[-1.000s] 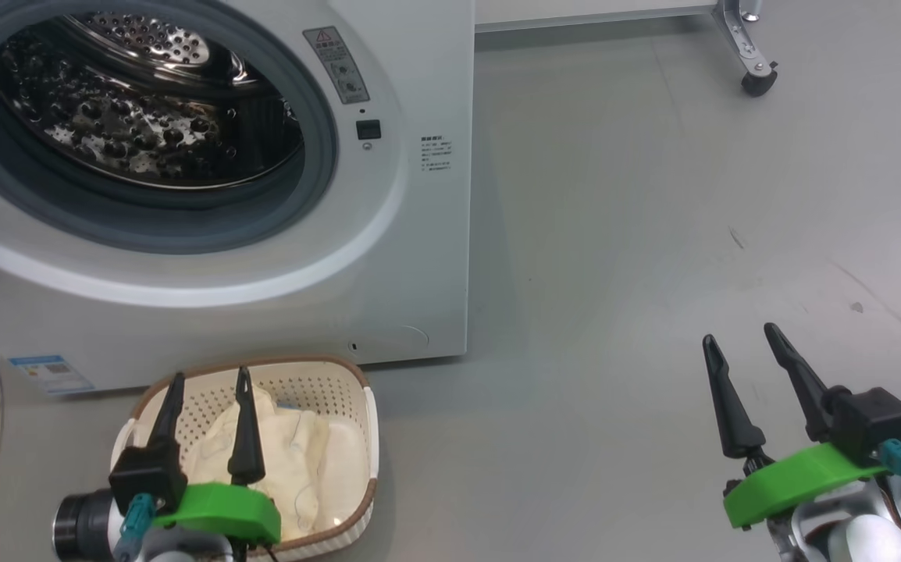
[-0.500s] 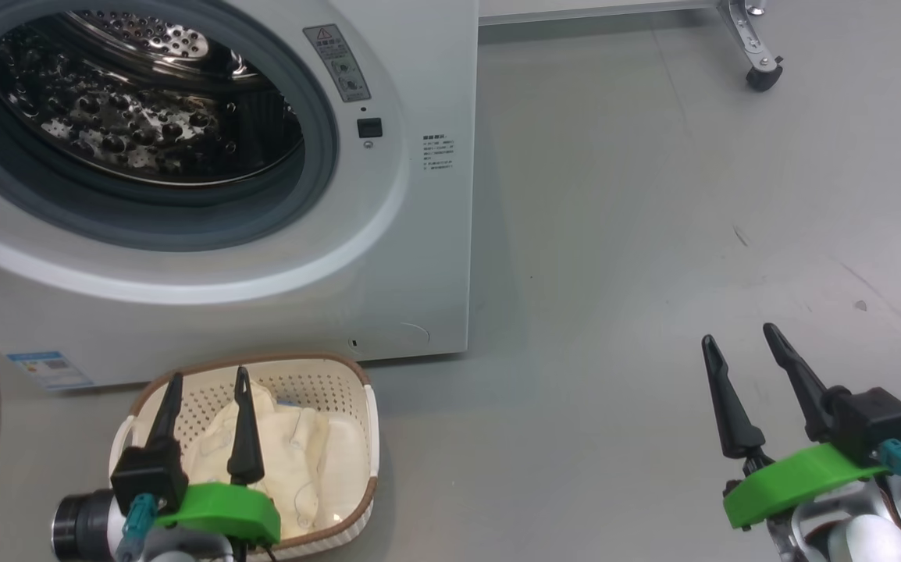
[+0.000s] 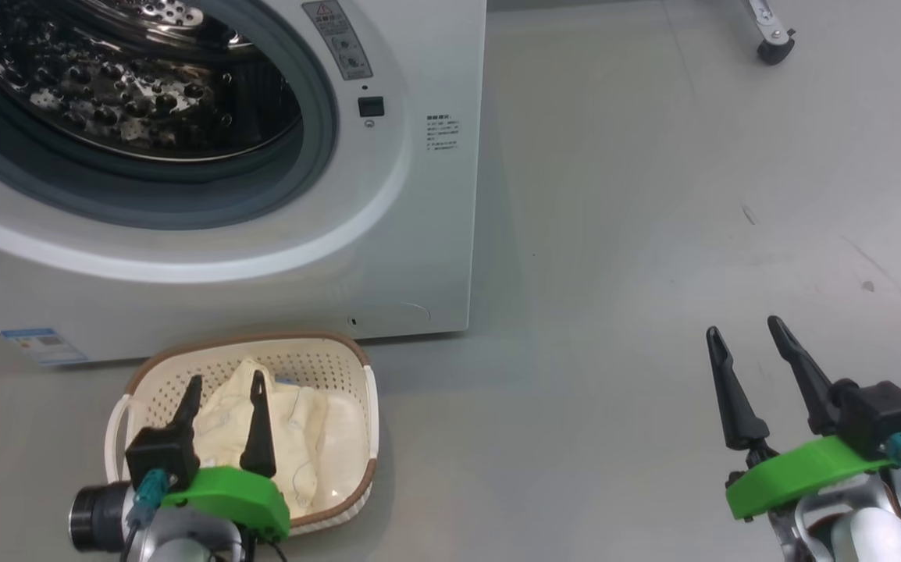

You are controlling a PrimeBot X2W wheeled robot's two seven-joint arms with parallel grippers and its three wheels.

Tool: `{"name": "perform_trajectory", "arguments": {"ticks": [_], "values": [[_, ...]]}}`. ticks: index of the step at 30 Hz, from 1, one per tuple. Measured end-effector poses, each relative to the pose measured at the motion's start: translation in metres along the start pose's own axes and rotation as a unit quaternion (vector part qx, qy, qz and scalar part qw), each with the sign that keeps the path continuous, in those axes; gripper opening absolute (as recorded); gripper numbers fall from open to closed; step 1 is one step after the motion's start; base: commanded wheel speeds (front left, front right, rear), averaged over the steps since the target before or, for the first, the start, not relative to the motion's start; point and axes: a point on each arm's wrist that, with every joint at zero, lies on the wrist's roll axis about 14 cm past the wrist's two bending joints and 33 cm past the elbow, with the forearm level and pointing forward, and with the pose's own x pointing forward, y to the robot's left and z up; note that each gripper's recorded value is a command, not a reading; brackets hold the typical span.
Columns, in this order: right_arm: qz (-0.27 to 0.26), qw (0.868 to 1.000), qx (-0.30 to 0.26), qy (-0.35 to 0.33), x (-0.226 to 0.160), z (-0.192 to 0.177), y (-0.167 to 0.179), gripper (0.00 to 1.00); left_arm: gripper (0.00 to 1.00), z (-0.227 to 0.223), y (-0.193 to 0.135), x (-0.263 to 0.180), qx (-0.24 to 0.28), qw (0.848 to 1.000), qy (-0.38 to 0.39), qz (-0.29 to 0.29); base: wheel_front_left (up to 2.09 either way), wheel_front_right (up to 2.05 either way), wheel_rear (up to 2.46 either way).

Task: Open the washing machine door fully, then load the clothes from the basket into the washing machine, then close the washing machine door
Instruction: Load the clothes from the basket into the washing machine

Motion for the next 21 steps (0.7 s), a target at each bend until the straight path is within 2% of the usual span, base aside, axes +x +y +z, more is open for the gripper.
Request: {"name": "perform_trajectory", "arguments": {"ticks": [12, 21], "values": [[0.001, 1.0, -0.005, 0.011, 0.037, -0.014, -0.003, 1.0, 1.0, -0.066, -0.004, 0.044, -0.019, 0.991, 0.125, -0.035, 0.0, 0.0, 0.0], [-0.004, 1.0, -0.005, 0.025, 0.074, -0.038, -0.01, 1.0, 1.0, -0.134, -0.002, 0.082, -0.041, 0.971, 0.231, -0.048, 0.0, 0.0, 0.0]]}}
